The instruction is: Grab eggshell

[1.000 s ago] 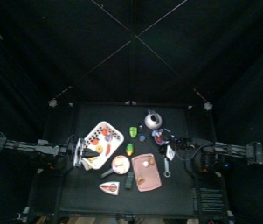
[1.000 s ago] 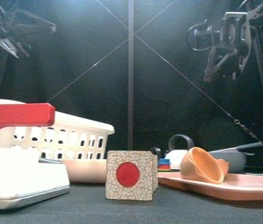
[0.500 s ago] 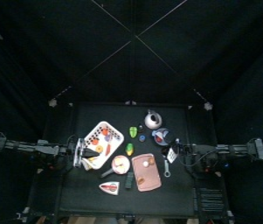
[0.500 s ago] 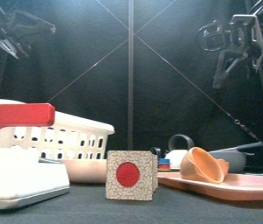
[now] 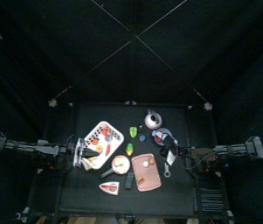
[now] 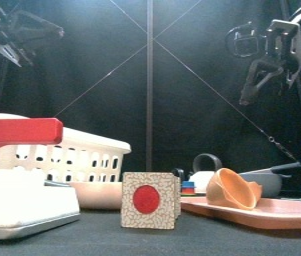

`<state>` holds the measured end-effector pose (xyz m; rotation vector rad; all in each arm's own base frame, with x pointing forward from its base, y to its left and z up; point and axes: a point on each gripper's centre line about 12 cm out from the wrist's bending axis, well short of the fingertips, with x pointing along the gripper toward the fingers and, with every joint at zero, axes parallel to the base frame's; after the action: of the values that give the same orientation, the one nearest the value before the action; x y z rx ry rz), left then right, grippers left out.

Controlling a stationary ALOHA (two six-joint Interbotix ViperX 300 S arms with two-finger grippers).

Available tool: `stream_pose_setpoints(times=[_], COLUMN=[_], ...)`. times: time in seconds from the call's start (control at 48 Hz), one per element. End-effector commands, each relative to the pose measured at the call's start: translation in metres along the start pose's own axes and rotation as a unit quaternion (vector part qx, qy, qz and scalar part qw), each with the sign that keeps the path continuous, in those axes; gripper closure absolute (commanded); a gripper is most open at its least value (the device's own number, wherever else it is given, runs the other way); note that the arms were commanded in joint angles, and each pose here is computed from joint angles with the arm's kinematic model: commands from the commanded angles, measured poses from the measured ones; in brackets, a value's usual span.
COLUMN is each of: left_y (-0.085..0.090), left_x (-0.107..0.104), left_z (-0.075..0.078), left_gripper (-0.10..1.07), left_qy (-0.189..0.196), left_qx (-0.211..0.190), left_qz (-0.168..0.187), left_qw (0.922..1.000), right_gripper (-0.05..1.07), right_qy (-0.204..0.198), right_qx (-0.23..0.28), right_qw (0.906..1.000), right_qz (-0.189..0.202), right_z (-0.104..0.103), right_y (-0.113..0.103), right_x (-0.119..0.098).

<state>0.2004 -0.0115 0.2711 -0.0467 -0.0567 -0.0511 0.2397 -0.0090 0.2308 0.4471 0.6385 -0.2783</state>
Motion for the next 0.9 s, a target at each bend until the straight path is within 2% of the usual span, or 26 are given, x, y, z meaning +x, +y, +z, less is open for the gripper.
stream_pose_setpoints(times=[0.0,0.146,0.271,0.542,0.688,0.875], left_y=[0.000,0.000,0.000,0.000,0.000,0.000], left_x=[0.002,0.002,0.002,0.002,0.002,0.001], left_z=[0.006,0.006,0.005,0.005,0.005,0.004], left_gripper=[0.96,0.96,0.96,0.96,0.96,0.96], left_qy=[-0.010,-0.011,-0.010,-0.010,-0.009,-0.008], left_qx=[-0.001,-0.004,-0.004,-0.004,-0.003,-0.004], left_qz=[0.001,0.001,0.000,0.000,0.000,0.000], left_qw=[0.9999,0.9999,0.9999,0.9999,1.0000,1.0000], right_gripper=[0.95,0.93,0.85,0.55,0.41,0.38], right_qy=[-0.013,-0.002,0.014,0.053,0.060,0.072], right_qx=[-0.009,-0.021,-0.032,-0.062,-0.072,-0.098], right_qw=[0.9994,0.9982,0.9979,0.9956,0.9946,0.9919], right_qz=[0.030,0.055,0.055,0.046,0.043,0.036], right_z=[-0.001,-0.016,-0.024,-0.039,-0.038,-0.042], right_y=[0.009,0.014,0.015,0.021,0.024,0.024], right_x=[0.003,0.018,0.028,0.048,0.055,0.065])
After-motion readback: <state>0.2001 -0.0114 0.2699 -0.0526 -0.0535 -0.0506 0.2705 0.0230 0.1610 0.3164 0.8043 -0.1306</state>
